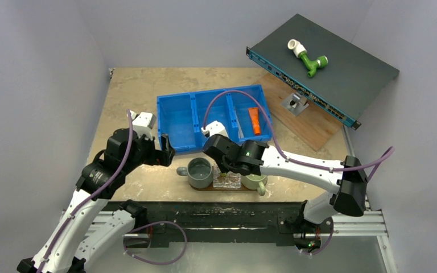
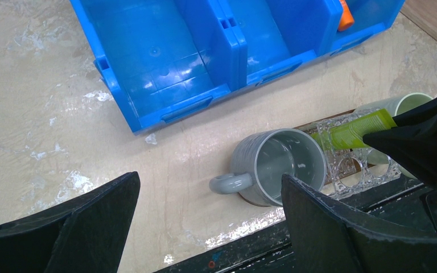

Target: Prepare toiletry sets of a toothbrush and toothpaste on the tray

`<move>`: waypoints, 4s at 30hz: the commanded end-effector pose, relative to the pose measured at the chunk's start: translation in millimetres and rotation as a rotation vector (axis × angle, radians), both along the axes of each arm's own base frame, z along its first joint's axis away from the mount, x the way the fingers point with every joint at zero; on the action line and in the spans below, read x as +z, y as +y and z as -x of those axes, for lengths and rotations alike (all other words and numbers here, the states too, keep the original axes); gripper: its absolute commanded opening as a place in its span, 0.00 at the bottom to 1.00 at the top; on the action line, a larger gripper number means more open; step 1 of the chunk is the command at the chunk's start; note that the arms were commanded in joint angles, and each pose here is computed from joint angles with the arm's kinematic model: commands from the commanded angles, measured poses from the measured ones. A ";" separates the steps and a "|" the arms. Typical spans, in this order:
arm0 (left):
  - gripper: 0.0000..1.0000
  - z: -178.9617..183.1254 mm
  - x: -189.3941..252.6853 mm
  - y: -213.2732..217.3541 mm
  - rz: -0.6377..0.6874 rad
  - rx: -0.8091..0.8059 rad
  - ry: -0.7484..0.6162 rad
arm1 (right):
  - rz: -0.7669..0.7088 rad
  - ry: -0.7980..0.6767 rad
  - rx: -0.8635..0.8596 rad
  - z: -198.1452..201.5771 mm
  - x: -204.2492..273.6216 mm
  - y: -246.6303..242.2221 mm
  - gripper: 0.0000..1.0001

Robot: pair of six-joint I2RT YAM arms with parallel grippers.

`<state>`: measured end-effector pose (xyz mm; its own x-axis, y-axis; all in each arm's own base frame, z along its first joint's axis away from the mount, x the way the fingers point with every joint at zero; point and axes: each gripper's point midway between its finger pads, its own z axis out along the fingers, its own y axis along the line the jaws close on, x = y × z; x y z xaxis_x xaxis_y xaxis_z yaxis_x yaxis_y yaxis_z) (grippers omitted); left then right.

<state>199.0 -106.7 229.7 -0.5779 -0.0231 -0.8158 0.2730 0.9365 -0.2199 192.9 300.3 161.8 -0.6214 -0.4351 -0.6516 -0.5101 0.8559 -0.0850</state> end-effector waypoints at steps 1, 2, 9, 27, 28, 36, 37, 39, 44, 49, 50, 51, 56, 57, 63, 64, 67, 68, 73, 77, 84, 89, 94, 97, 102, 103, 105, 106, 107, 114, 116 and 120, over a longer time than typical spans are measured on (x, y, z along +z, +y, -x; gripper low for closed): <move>0.94 -6.6 9.5 -1.3 0.011 -0.004 -0.051 | -0.069 -0.043 -0.015 -10.0 24.0 12.3 0.24; 0.94 -6.5 9.8 -1.4 0.010 -0.005 -0.051 | -0.073 -0.043 -0.015 -9.9 26.4 12.6 0.25; 0.94 -6.8 9.6 -2.4 0.012 -0.009 -0.050 | -0.135 -0.079 -0.039 -12.8 60.7 11.7 0.35; 0.94 -5.9 10.7 -1.6 0.012 -0.009 -0.057 | -0.078 -0.206 -0.300 -103.4 97.7 -52.9 0.47; 0.94 -5.8 11.0 -1.6 0.013 -0.009 -0.058 | -0.074 -0.209 -0.319 -109.9 96.3 -57.5 0.47; 0.94 -5.5 12.0 -1.5 0.017 -0.008 -0.062 | -0.067 -0.187 -0.445 -163.0 66.7 -93.5 0.48; 0.94 -5.5 11.9 -1.5 0.018 -0.007 -0.061 | -0.060 -0.177 -0.450 -167.8 60.3 -94.8 0.48; 0.95 -5.1 11.8 -2.2 0.022 -0.009 -0.059 | -0.043 -0.158 -0.459 -175.7 46.7 -97.7 0.49; 0.97 -5.5 12.0 -2.1 0.026 -0.002 -0.058 | 0.011 -0.110 -0.489 -192.7 11.4 -108.0 0.52; 1.00 -5.5 10.4 -4.6 0.029 -0.013 -0.046 | 0.065 -0.066 -0.513 -203.9 -22.5 -116.6 0.53; 1.00 -5.8 10.8 -4.9 0.029 -0.014 -0.047 | 0.076 -0.057 -0.517 -205.8 -29.4 -117.7 0.54; 1.00 -6.1 10.7 -5.0 0.029 -0.014 -0.046 | 0.086 -0.050 -0.524 -207.8 -35.4 -119.8 0.54; 1.00 -6.3 11.0 -4.5 0.027 -0.012 -0.049 | 0.130 -0.032 -0.549 -217.5 -57.2 -126.3 0.55; 1.00 -6.5 10.3 -4.5 0.024 -0.013 -0.048 | 0.141 -0.030 -0.553 -219.3 -60.4 -127.8 0.55; 1.00 -6.9 9.2 -5.6 0.020 -0.021 -0.045 | 0.184 -0.007 -0.578 -229.4 -82.0 -137.1 0.55; 1.00 -7.1 9.0 -5.7 0.020 -0.021 -0.044 | 0.188 -0.003 -0.582 -230.9 -84.9 -138.6 0.55; 1.00 -7.7 8.2 -6.2 0.016 -0.024 -0.041 | 0.200 0.004 -0.591 -235.2 -94.1 -142.2 0.55; 1.00 -8.1 8.7 -6.4 0.018 -0.024 -0.042 | 0.204 0.009 -0.594 -236.3 -97.4 -143.4 0.55; 1.00 -9.4 6.8 -7.2 0.012 -0.027 -0.035 | 0.215 0.032 -0.605 -239.7 -111.5 -150.1 0.54; 1.00 -10.3 6.2 -8.2 0.011 -0.030 -0.031 | 0.214 0.050 -0.599 -240.2 -120.5 -150.9 0.49; 1.00 -11.4 4.9 -8.4 0.006 -0.030 -0.025 | 0.201 0.056 -0.573 -238.9 -119.0 -148.9 0.20; 1.00 -11.4 5.4 -8.1 0.005 -0.028 -0.027 | 0.173 0.021 -0.570 -238.5 -94.5 -149.3 0.01; 1.00 -10.6 6.9 -6.8 0.008 -0.024 -0.034 | 0.115 -0.033 -0.570 -235.7 -57.6 -149.8 0.00; 1.00 -10.4 9.1 -6.5 0.013 -0.021 -0.042 | 0.065 -0.063 -0.560 -232.0 -32.6 -147.6 0.00; 1.00 -9.6 12.7 -8.4 0.031 -0.024 -0.048 | -0.040 -0.102 -0.510 -221.1 7.8 -137.2 0.00; 1.00 -9.9 13.3 -8.7 0.034 -0.022 -0.048 | -0.063 -0.107 -0.494 -217.8 15.6 -133.2 0.00; 1.00 -7.5 15.9 -14.5 0.057 -0.049 -0.044 | -0.104 -0.120 -0.461 -211.7 31.4 -126.2 0.01; 1.00 -7.4 18.2 -15.8 0.065 -0.051 -0.045 | -0.118 -0.123 -0.443 -207.4 37.4 -121.8 0.01; 1.00 -6.3 20.2 -17.6 0.074 -0.059 -0.043 | -0.138 -0.125 -0.423 -203.8 43.7 -116.8 0.01; 1.00 0.1 44.2 -32.3 0.157 -0.118 -0.055 | -0.375 -0.137 -0.237 -170.3 98.9 -67.8 0.03; 1.00 2.7 51.2 -37.1 0.186 -0.137 -0.056 | -0.454 -0.133 -0.179 -157.7 114.7 -51.4 0.03; 1.00 9.7 68.4 -46.9 0.257 -0.177 -0.065 | -0.613 -0.121 -0.076 -132.6 146.8 -21.9 0.03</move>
